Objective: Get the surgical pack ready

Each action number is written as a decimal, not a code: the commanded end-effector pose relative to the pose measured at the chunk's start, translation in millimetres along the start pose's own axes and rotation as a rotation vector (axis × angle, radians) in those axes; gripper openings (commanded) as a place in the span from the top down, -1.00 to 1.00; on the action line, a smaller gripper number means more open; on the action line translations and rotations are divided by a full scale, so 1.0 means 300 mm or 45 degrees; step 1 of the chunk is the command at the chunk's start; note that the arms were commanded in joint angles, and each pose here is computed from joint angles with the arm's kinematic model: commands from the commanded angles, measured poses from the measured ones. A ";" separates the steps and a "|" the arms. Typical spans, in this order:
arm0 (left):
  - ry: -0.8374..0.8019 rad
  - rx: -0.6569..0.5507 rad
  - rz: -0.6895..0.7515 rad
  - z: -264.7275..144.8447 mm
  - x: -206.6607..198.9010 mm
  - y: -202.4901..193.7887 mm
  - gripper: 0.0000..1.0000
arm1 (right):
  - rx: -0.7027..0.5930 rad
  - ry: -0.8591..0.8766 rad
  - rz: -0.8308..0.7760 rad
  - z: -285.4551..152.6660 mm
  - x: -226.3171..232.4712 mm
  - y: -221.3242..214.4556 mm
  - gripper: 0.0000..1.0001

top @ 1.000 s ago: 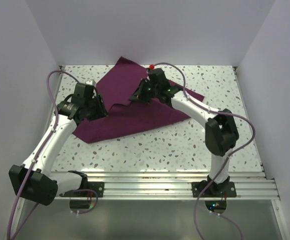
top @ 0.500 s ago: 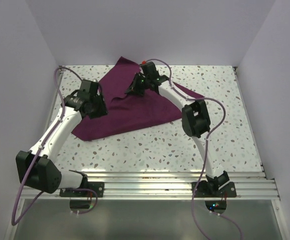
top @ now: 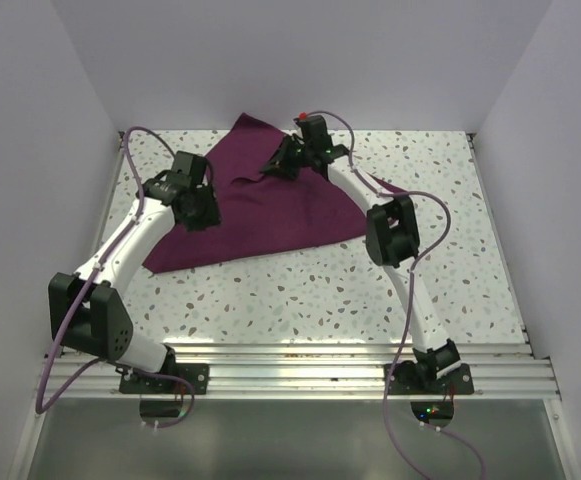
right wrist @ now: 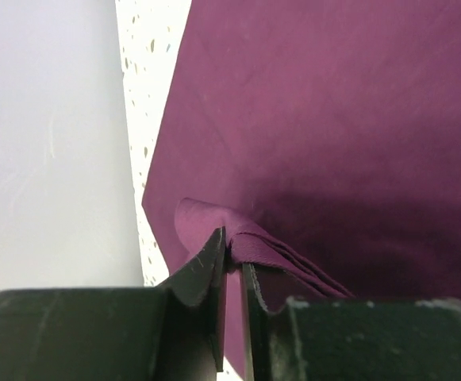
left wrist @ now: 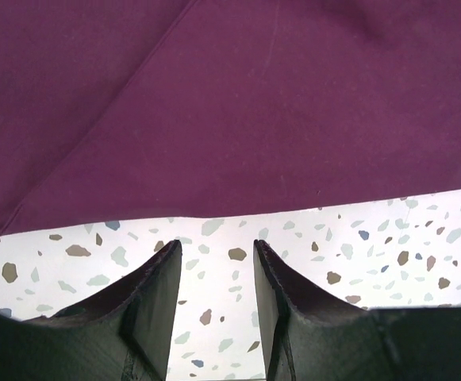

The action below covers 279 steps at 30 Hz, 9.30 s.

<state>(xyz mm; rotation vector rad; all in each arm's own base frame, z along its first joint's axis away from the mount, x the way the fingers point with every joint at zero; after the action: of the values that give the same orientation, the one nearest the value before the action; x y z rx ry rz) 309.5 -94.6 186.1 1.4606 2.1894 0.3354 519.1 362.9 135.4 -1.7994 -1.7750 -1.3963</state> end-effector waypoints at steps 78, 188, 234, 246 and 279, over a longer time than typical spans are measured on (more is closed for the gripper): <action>0.446 0.347 -0.130 0.443 0.422 -0.193 1.00 | 0.225 -0.709 0.436 -0.766 -0.868 -0.417 1.00; -0.669 0.085 -0.095 0.218 -0.641 0.244 1.00 | 0.464 -0.520 0.167 -0.543 -0.622 -0.381 0.45; -0.570 -0.073 0.130 0.237 -0.658 0.250 -0.32 | 0.084 -0.730 0.036 -0.794 -0.549 -0.057 -0.20; -0.389 -0.096 0.256 0.141 -0.334 0.072 -0.16 | -0.038 -1.096 0.157 -0.967 -0.900 0.104 -0.40; 0.098 0.030 -0.011 0.242 0.074 0.095 -0.15 | -0.033 -0.626 -0.334 -0.722 -0.223 0.169 1.00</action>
<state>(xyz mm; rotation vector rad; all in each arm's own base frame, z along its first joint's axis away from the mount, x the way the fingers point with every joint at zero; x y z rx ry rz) 367.3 -79.2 140.7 1.4980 2.1775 0.3481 498.3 62.1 127.2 -2.3701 -2.1632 -0.8227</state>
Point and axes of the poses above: each gripper's point midway between its finger pads, its own z axis out along the fingers, its own x axis along the line the jaws close on, y = z × x, the point moved 4 cm from there along -z, back along the fingers, and after that the axes turned 9 degrees about -z, right-handed, at the moved point
